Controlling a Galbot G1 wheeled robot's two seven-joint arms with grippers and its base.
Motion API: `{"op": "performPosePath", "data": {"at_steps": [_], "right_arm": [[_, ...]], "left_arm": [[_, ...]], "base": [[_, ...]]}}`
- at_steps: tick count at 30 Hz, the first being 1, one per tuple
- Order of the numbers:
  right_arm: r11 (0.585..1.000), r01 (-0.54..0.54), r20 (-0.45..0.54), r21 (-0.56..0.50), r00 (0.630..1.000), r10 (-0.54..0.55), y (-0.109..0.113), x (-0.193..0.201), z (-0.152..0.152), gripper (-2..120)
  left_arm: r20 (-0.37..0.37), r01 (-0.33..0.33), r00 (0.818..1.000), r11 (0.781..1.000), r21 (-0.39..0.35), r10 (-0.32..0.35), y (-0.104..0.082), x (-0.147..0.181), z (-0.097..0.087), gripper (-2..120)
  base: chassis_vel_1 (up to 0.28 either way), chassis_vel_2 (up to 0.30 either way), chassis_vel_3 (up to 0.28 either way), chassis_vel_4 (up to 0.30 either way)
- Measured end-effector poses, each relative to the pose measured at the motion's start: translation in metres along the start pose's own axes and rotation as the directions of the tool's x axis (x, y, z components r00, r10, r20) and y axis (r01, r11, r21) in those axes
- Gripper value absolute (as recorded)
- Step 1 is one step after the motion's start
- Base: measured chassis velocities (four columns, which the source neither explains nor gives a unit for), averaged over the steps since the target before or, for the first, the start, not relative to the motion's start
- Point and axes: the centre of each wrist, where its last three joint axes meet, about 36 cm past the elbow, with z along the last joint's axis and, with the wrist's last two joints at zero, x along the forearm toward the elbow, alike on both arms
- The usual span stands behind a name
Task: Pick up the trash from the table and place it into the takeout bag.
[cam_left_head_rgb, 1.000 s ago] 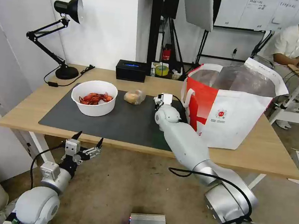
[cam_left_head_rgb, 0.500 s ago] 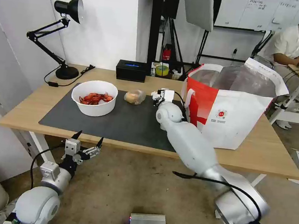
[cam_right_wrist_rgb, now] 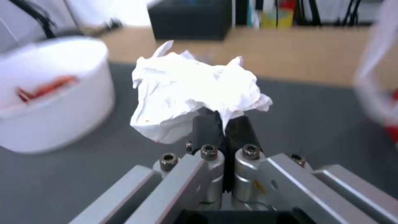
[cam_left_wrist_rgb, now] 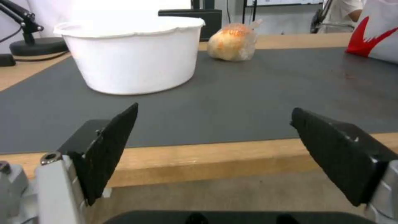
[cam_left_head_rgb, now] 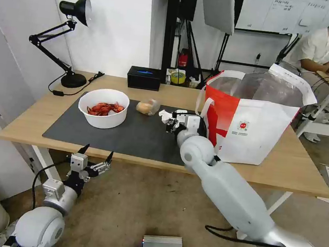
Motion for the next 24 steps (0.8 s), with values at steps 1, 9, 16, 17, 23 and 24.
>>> {"op": "performPosePath", "data": {"at_steps": [1, 9, 16, 17, 23, 24], "right_arm": [[1.000, 0.001, 0.032, -0.001, 0.999, -0.001, -0.003, 0.010, -0.008, 0], [0.998, -0.058, 0.200, -0.011, 0.978, 0.059, -0.040, 0.052, -0.057, 0], [0.988, -0.151, 0.302, -0.015, 0.942, 0.149, -0.087, 0.072, -0.108, 0], [0.983, -0.181, 0.306, -0.019, 0.935, 0.178, -0.099, 0.072, -0.117, 0], [0.945, -0.320, 0.183, -0.067, 0.927, 0.327, -0.134, 0.074, -0.150, 0], [0.939, -0.336, 0.149, -0.076, 0.927, 0.344, -0.138, 0.074, -0.154, 0]], "left_arm": [[0.002, 0.002, 1.000, 1.000, 0.005, -0.002, -0.002, 0.000, -0.001, 100], [0.002, 0.011, 1.000, 1.000, 0.002, -0.011, -0.003, 0.001, -0.002, 100], [0.005, 0.002, 1.000, 1.000, -0.004, -0.002, -0.004, 0.000, -0.004, 100], [0.005, 0.000, 1.000, 1.000, -0.003, 0.000, -0.005, 0.000, -0.004, 100], [0.006, -0.004, 1.000, 1.000, -0.002, 0.004, -0.006, -0.001, -0.004, 100], [0.006, -0.004, 1.000, 1.000, -0.002, 0.004, -0.006, -0.001, -0.004, 100]], "base": [[0.000, 0.000, 0.000, 0.000], [0.000, 0.000, 0.000, 0.000], [0.000, 0.000, 0.000, 0.000], [0.000, 0.000, 0.000, 0.000], [0.000, 0.000, 0.000, 0.000], [0.000, 0.000, 0.000, 0.000]]}}
